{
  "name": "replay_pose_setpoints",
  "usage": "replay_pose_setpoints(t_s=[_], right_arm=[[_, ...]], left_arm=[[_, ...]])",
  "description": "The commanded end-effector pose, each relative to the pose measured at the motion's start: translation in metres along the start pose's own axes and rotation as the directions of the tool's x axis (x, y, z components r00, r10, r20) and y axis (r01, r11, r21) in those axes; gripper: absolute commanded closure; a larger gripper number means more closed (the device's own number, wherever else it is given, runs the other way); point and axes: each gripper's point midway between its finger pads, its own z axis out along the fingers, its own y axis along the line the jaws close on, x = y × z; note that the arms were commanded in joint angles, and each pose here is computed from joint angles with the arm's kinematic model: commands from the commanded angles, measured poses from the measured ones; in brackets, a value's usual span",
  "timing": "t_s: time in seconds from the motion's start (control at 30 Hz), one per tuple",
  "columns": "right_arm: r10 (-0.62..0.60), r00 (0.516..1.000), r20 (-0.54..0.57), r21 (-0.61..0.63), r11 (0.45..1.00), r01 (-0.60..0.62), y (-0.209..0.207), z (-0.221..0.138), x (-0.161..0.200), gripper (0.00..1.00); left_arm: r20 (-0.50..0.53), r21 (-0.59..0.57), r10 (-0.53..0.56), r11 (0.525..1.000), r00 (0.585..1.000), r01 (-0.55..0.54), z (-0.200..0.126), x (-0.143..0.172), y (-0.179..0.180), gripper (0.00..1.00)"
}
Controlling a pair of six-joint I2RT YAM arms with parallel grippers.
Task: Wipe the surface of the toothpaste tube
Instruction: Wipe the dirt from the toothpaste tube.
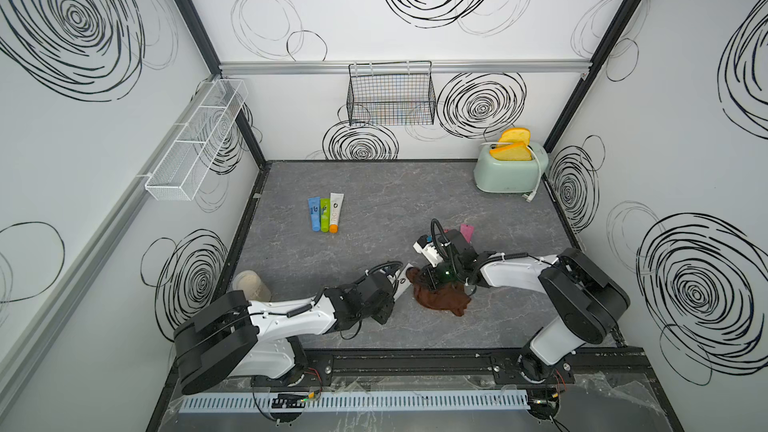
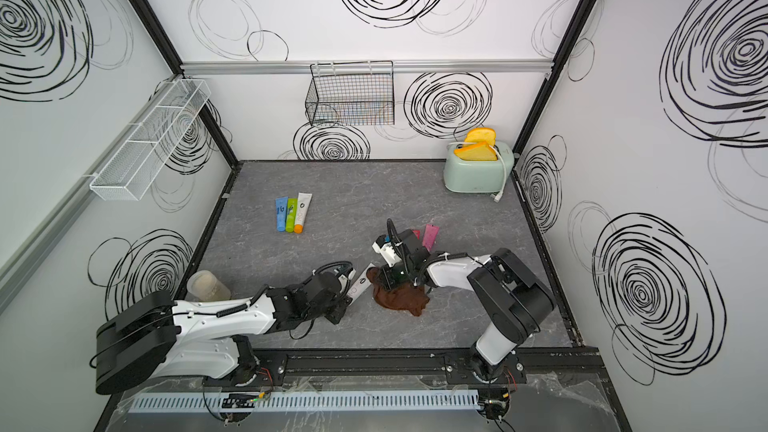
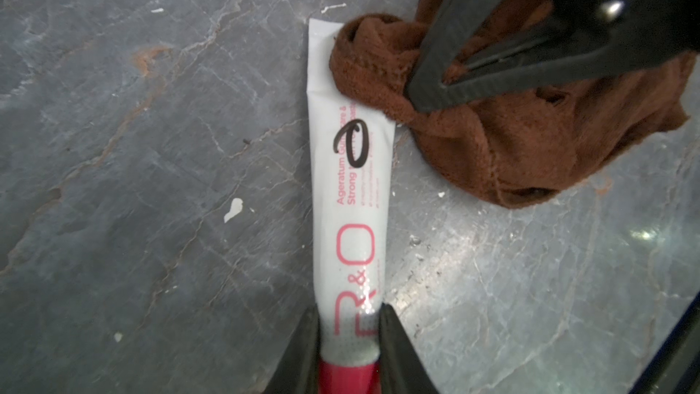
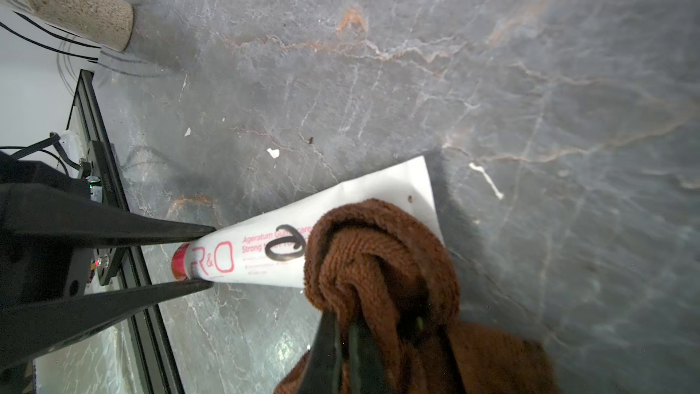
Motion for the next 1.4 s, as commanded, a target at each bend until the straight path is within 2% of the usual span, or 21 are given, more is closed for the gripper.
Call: replay_pose_setpoints(t_s=[0.0, 0.07, 0.27, 0.33, 0.5, 0.6, 0.7, 0.83, 0.97, 1.03, 1.13, 1.2, 1.37], right_arm=[[-0.038, 0.999, 0.024, -0.009, 0.999, 0.039, 0.008, 0.003, -0.012, 1.00], [-0.044, 0.999, 0.006, -0.020, 0.999, 0.044, 0.014, 0.007, -0.010, 1.00], [-0.075, 0.997, -0.015, -0.160, 0.985, 0.072, 0.055, 0.008, 0.004, 1.00], [-0.075, 0.997, -0.012, -0.162, 0.984, 0.072, 0.056, 0.008, 0.004, 1.00], [0.016, 1.000, -0.016, -0.036, 0.999, -0.017, 0.009, 0.012, -0.005, 1.00], [0.048, 0.999, -0.019, 0.104, 0.994, -0.046, -0.027, 0.010, -0.011, 1.00], [0.051, 0.999, -0.016, 0.160, 0.986, -0.048, -0.040, 0.005, -0.012, 1.00], [0.032, 0.999, -0.024, 0.061, 0.998, -0.031, -0.013, 0.008, -0.006, 1.00], [-0.002, 0.998, -0.056, -0.092, 0.996, -0.003, 0.036, 0.016, 0.008, 1.00], [-0.020, 0.997, -0.072, -0.156, 0.988, 0.008, 0.059, 0.019, 0.015, 1.00], [-0.028, 0.995, -0.093, -0.190, 0.982, 0.010, 0.070, 0.022, 0.025, 1.00], [-0.017, 0.994, -0.107, -0.154, 0.988, 0.000, 0.057, 0.024, 0.030, 1.00], [0.067, 0.996, -0.060, 0.044, 0.997, -0.064, -0.015, 0.007, 0.019, 1.00]], left_arm=[[0.046, 0.026, 0.022, 0.999, 0.999, -0.023, -0.002, -0.009, -0.008, 0.87], [0.053, 0.028, 0.026, 0.999, 0.998, -0.028, -0.001, -0.010, -0.010, 0.88], [0.063, 0.023, 0.038, 0.999, 0.997, -0.040, -0.002, -0.012, -0.011, 0.91], [0.070, 0.024, 0.041, 0.999, 0.997, -0.043, -0.003, -0.012, -0.012, 0.92], [0.082, 0.027, 0.047, 0.998, 0.996, -0.049, -0.006, -0.013, -0.014, 0.94], [0.097, 0.021, 0.046, 0.999, 0.994, -0.049, -0.009, -0.015, -0.013, 0.95], [0.102, 0.021, 0.043, 0.999, 0.994, -0.045, -0.010, -0.014, -0.012, 0.95], [0.096, 0.012, 0.045, 0.999, 0.994, -0.047, -0.007, -0.014, -0.012, 0.95], [0.093, 0.010, 0.050, 0.999, 0.994, -0.052, -0.005, -0.015, -0.013, 0.95], [0.097, 0.008, 0.050, 0.999, 0.994, -0.051, -0.006, -0.015, -0.012, 1.00], [0.104, 0.007, 0.049, 0.999, 0.993, -0.050, -0.007, -0.016, -0.012, 1.00], [0.110, 0.007, 0.048, 0.999, 0.993, -0.049, -0.008, -0.017, -0.012, 1.00], [0.117, 0.000, 0.049, 0.999, 0.992, -0.050, -0.010, -0.017, -0.011, 1.00]])
